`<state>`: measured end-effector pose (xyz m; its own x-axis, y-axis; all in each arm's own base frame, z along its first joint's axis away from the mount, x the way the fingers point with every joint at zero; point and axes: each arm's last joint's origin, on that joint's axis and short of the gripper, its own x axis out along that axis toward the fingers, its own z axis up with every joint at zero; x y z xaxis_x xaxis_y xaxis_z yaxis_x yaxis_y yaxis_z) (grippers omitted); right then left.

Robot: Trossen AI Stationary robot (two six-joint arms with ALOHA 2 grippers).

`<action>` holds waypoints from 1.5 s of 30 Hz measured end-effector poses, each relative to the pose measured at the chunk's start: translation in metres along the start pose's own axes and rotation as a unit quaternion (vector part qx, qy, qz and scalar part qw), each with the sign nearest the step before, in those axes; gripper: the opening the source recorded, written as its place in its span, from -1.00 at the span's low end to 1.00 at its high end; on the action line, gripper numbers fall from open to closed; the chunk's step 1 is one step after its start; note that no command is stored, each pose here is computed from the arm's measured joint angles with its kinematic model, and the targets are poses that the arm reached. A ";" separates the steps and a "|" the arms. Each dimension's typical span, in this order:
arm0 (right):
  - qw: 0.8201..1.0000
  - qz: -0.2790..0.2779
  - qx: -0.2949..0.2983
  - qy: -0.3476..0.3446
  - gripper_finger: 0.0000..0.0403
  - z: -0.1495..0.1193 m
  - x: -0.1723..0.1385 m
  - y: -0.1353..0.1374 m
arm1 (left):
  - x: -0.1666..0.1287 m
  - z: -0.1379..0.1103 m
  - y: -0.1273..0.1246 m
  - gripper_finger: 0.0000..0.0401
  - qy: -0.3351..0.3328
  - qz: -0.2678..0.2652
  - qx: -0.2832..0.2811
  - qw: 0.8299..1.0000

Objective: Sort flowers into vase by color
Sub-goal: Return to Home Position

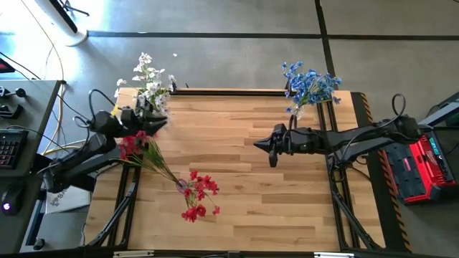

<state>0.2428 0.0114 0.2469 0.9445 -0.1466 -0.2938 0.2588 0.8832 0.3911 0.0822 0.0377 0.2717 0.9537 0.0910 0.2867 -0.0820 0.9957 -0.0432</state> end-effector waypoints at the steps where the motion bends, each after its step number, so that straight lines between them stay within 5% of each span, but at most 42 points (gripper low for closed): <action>1: 1.000 0.001 0.000 -0.001 -1.00 0.000 -0.001 0.000 | 0.001 -0.004 0.000 -0.71 0.008 -0.010 -0.008 1.000; 17: 0.999 0.010 -0.031 -0.004 -1.00 0.002 -0.001 0.001 | 0.005 -0.029 -0.031 -0.71 0.110 -0.185 -0.112 0.970; 27: 0.998 0.003 -0.066 -0.008 -1.00 0.002 0.000 -0.001 | 0.004 -0.047 -0.027 -0.71 0.172 -0.039 0.001 0.984; 33: 0.997 -0.018 -0.070 -0.025 -1.00 -0.017 -0.001 -0.014 | 0.003 -0.051 -0.027 -0.71 0.177 -0.034 0.010 0.983; 39: 0.991 0.024 -0.044 -0.123 -1.00 -0.045 -0.013 -0.033 | 0.000 -0.078 -0.028 -0.71 0.190 -0.056 -0.011 0.980; 45: 0.992 0.034 -0.047 -0.112 -1.00 -0.084 -0.029 -0.051 | -0.001 -0.084 -0.029 -0.71 0.193 -0.061 0.014 0.979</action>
<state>0.1852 0.0077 0.1626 0.9833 -0.1707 -0.0637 0.1822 0.9306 0.3174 0.1081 0.0077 0.1927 0.9947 -0.0365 -0.0959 0.0364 0.9993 -0.0028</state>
